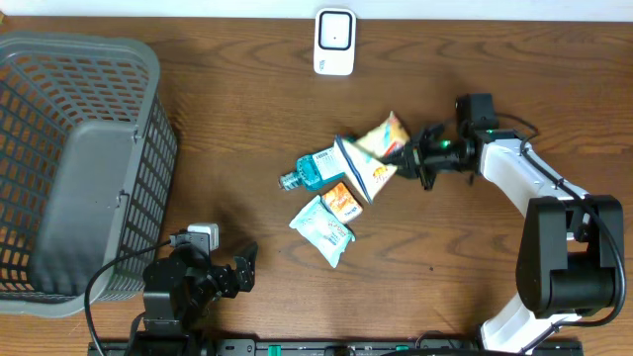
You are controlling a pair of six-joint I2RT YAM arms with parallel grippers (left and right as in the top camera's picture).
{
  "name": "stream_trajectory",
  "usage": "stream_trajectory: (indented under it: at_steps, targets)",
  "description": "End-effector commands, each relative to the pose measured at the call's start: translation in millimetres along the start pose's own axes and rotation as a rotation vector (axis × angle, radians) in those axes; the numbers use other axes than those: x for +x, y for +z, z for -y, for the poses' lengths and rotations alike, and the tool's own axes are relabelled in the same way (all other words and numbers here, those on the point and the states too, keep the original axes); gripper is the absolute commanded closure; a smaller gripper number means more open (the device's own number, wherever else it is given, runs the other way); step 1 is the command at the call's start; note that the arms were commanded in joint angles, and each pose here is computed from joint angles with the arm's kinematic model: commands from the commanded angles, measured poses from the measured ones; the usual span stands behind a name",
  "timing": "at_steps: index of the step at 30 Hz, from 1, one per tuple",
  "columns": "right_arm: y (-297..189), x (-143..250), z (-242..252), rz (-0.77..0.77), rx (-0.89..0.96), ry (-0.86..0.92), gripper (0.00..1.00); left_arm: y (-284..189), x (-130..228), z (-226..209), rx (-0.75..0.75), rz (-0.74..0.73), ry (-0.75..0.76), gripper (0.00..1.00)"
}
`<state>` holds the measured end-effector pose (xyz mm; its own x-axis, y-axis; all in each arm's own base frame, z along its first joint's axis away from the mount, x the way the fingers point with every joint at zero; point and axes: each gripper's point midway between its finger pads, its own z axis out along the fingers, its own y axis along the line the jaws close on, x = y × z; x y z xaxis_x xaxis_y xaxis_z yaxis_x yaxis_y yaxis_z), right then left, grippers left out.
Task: Scan the item barcode
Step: 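Carry the yellow snack bag up to the white scanner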
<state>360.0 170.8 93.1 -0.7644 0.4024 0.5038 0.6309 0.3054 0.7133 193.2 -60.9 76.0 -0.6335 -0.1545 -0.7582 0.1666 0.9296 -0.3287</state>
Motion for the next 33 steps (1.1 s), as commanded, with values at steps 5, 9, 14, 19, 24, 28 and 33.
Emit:
stream_trajectory:
  at_steps: [5, 9, 14, 19, 24, 28, 33]
  targets:
    - [7, -48, -71, 0.299, -0.171, -0.049, 0.99, 2, 6, -3, -0.012, -0.019, -0.013, 0.02]
    - [3, -71, -113, 0.572, -0.262, -0.219, 0.99, 2, 6, -3, -0.012, -0.019, -0.013, 0.02]
    - [0, -84, -123, 0.8, -0.263, -0.231, 0.99, 2, 6, -3, -0.013, -0.019, -0.013, 0.02]
    - [-10, -91, -137, 0.998, -0.303, -0.276, 0.99, 2, 6, -3, -0.012, -0.019, -0.013, 0.02]
    - [-14, -99, -160, 1.061, -0.39, -0.363, 0.99, 2, 6, -3, -0.012, -0.019, -0.013, 0.02]
    - [0, -118, -169, 1.059, -0.392, -0.369, 0.99, 2, 6, -3, -0.012, -0.019, -0.013, 0.02]
    - [20, -138, -209, 1.038, -0.431, -0.436, 0.99, 2, 6, -3, -0.012, -0.019, -0.013, 0.02]
